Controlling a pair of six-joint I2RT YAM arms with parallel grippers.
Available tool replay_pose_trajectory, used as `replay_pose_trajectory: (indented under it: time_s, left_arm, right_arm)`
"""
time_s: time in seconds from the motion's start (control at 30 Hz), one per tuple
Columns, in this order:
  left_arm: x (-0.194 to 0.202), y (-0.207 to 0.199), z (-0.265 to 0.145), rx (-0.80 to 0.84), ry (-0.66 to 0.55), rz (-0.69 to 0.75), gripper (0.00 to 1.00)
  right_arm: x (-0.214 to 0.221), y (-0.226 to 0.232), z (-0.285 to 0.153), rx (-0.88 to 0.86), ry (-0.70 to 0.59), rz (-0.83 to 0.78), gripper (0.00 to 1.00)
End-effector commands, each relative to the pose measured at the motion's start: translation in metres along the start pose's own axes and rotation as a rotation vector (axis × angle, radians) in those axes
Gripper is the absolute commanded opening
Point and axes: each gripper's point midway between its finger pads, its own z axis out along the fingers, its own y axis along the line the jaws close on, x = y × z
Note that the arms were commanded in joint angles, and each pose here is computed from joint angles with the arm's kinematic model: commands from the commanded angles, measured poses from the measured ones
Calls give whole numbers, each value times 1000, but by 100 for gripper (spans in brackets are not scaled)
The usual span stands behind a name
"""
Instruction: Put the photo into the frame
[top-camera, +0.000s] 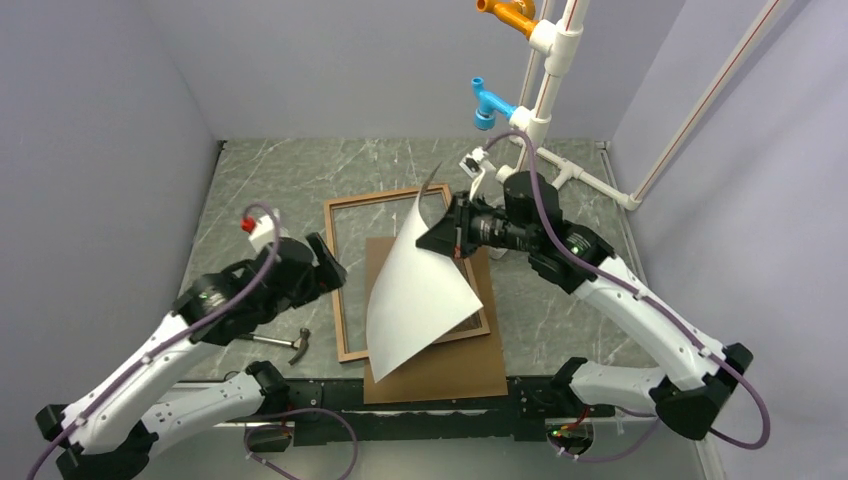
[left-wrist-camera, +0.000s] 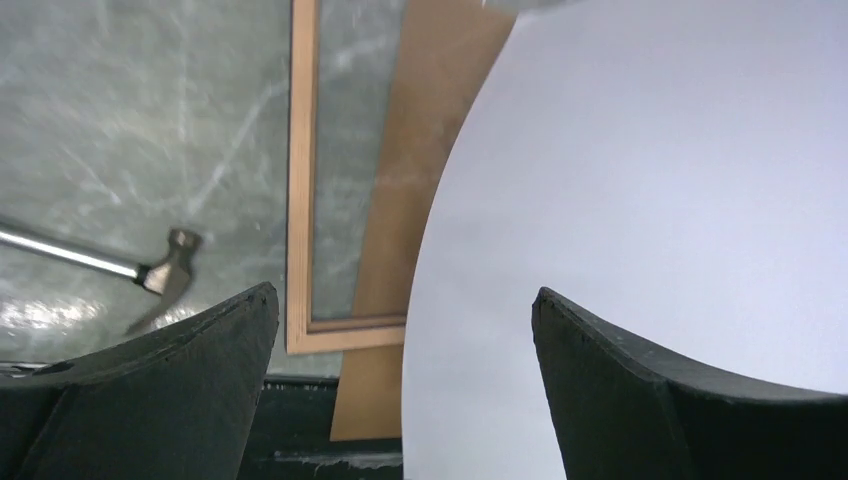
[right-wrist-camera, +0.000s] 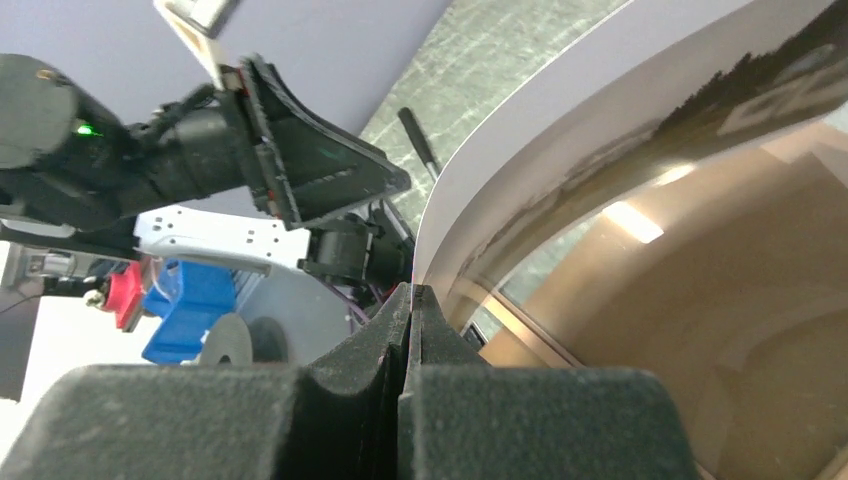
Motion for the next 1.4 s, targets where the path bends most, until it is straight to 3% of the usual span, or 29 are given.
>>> replay_pose_trajectory:
  time_s: [0.0,0.2,0.4,0.63,0.8,0.9,1.37]
  left_arm:
    - [-57,23,-39,-114,-171,36,99]
    - [-81,17,-63,-12,-281,-48,100]
    - [-51,26,-30,-24,-210,-45,99]
    - [-31,15,2,-45,-109,17,99]
    - [-22,13,16,-79,-58,52,99]
    - [-18,12,20,-81,-41,60,99]
    - [-11,10,34,-91,-8,78,99]
  right_arm:
    - [-50,56,-6,-177,-76,-117,0]
    - [-69,75,-15,-228,-141,-161,0]
    - [-43,43,3,-171,-91,-99,0]
    - [37,-64,34,81,60,61,0]
    - [70,-143,33,222,54,250,0]
    - [67,-165,27,245,12,323,0]
    - [26,-195,23,405,-146,331,0]
